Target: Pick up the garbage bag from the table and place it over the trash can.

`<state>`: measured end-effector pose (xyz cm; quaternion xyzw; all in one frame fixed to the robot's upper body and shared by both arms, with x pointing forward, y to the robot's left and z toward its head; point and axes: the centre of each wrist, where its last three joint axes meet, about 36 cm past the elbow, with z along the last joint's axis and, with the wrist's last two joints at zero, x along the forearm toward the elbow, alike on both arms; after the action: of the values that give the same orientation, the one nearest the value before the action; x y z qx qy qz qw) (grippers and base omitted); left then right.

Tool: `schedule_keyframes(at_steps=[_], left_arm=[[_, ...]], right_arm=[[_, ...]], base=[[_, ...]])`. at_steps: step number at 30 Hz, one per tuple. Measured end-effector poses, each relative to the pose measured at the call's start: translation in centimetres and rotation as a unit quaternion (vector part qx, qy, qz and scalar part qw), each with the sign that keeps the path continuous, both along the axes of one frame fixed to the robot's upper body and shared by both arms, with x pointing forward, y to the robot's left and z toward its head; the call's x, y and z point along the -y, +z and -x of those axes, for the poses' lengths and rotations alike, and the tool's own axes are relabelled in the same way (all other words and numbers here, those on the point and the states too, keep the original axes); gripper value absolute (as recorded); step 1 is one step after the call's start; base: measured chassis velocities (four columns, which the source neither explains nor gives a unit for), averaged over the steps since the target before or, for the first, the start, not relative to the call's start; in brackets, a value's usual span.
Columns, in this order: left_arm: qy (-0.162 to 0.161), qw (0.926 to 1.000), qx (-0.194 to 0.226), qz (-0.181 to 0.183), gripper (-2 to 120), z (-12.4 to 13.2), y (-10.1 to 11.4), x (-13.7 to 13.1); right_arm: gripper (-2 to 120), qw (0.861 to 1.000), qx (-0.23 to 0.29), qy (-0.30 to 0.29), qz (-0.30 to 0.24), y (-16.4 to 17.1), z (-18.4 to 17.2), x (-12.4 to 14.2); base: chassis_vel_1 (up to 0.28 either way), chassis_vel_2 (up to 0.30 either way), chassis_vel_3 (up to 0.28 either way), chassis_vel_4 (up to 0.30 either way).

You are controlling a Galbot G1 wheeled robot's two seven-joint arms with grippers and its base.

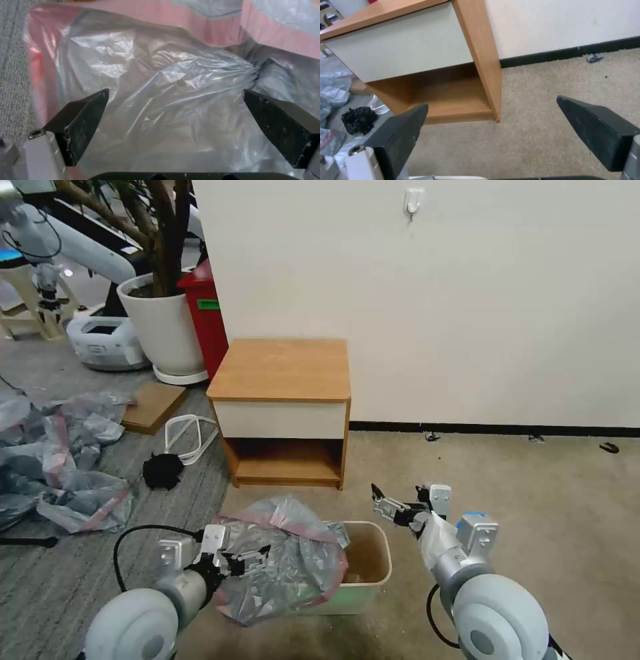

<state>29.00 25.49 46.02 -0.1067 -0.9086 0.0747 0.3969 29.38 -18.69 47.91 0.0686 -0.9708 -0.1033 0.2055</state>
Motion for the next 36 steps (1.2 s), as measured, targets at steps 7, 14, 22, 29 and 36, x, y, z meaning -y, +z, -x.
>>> schedule_keyframes(at_steps=[7, 14, 22, 29, 36], left_arm=[[0.0, 0.9999, -0.01, -0.006, 97, -0.6, -0.5, 0.6], [0.002, 0.9996, -0.024, -0.014, 96, -1.6, -0.3, 0.8], [-0.003, 0.9994, -0.031, -0.013, 96, -3.0, 0.3, 1.7], [-0.012, 0.9989, -0.043, -0.016, 96, -3.7, 0.7, 2.4], [-0.02, 0.9983, -0.053, -0.016, 96, -3.8, 0.9, 2.9]], right_arm=[[98, 1.0, 0.001, -0.004, -0.004, 0.0, -0.1, 0.0], [96, 1.0, 0.0, -0.01, -0.007, -0.1, -0.2, 0.0], [96, 1.0, 0.001, -0.015, -0.01, -0.1, -0.3, 0.0], [94, 1.0, 0.001, -0.022, -0.01, -0.2, -0.3, 0.3], [92, 1.0, 0.0, -0.025, -0.01, -0.1, -0.1, 0.5]], base=[[0.0, 0.0, 0.0, 0.0], [0.0, 0.0, 0.0, 0.0], [0.0, 0.0, 0.0, 0.0], [0.0, 0.0, 0.0, 0.0], [0.0, 0.0, 0.0, 0.0]])
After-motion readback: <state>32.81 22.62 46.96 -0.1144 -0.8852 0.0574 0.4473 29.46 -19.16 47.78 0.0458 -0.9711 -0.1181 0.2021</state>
